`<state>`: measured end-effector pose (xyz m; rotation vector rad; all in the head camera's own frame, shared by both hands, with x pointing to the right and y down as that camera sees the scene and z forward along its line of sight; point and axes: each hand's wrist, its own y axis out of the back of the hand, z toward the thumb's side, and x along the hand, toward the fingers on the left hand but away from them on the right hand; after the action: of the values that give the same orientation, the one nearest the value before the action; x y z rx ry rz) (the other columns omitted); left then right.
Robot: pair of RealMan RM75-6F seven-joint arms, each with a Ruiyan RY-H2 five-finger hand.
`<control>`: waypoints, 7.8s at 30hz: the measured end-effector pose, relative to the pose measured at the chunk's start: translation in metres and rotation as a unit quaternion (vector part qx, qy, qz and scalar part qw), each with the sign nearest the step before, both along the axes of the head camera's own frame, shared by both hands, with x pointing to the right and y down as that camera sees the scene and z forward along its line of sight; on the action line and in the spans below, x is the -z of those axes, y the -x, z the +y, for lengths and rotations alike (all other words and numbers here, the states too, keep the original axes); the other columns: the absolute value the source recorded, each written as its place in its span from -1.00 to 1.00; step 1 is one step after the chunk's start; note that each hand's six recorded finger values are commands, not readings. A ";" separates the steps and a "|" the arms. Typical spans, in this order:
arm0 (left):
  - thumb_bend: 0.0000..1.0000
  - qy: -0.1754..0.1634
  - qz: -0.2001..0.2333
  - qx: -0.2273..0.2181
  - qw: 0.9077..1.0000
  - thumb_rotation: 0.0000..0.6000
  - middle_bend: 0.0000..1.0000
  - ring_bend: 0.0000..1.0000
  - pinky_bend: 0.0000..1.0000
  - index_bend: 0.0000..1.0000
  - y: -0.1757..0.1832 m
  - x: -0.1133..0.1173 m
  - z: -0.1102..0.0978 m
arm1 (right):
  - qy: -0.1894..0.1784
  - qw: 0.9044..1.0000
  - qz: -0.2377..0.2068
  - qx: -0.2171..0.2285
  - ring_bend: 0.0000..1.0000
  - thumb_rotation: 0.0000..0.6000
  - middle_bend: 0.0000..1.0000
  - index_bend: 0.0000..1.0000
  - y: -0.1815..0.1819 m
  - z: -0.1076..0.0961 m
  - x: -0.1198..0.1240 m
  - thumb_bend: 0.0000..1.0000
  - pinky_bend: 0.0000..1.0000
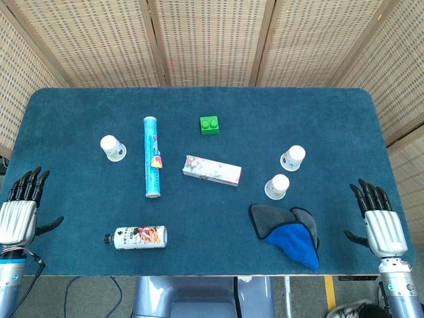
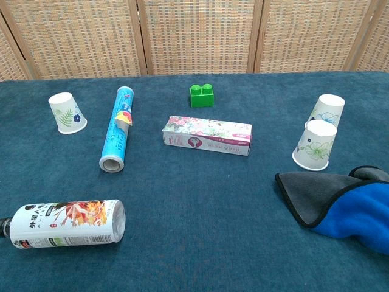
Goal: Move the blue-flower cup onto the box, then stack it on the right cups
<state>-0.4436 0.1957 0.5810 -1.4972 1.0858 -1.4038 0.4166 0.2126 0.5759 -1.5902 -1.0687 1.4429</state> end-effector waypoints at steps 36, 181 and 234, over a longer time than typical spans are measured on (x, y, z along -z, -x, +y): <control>-0.85 0.034 -0.012 -0.004 0.999 1.00 -1.00 -1.00 -0.82 -0.66 -0.004 -0.020 -0.067 | 0.007 1.000 -0.010 -0.012 -1.00 1.00 -1.00 -0.82 -0.007 -0.003 -0.001 -0.83 -1.00; -0.58 0.102 0.061 -0.234 0.965 1.00 -1.00 -1.00 -0.88 -0.74 -0.393 -0.091 -0.176 | 0.012 0.992 -0.076 -0.102 -1.00 1.00 -1.00 -0.75 -0.062 -0.023 0.002 -0.83 -1.00; -0.60 0.029 0.028 0.044 0.998 1.00 -1.00 -1.00 -0.91 -0.75 0.013 -0.014 -0.038 | 0.044 0.985 -0.021 0.167 -1.00 1.00 -0.99 -0.51 0.263 -0.132 -0.026 -0.65 -0.92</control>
<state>-0.4561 0.1572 0.5945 -1.5549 1.1671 -1.4720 0.1540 0.0803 0.6019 -1.7733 -0.7257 1.2482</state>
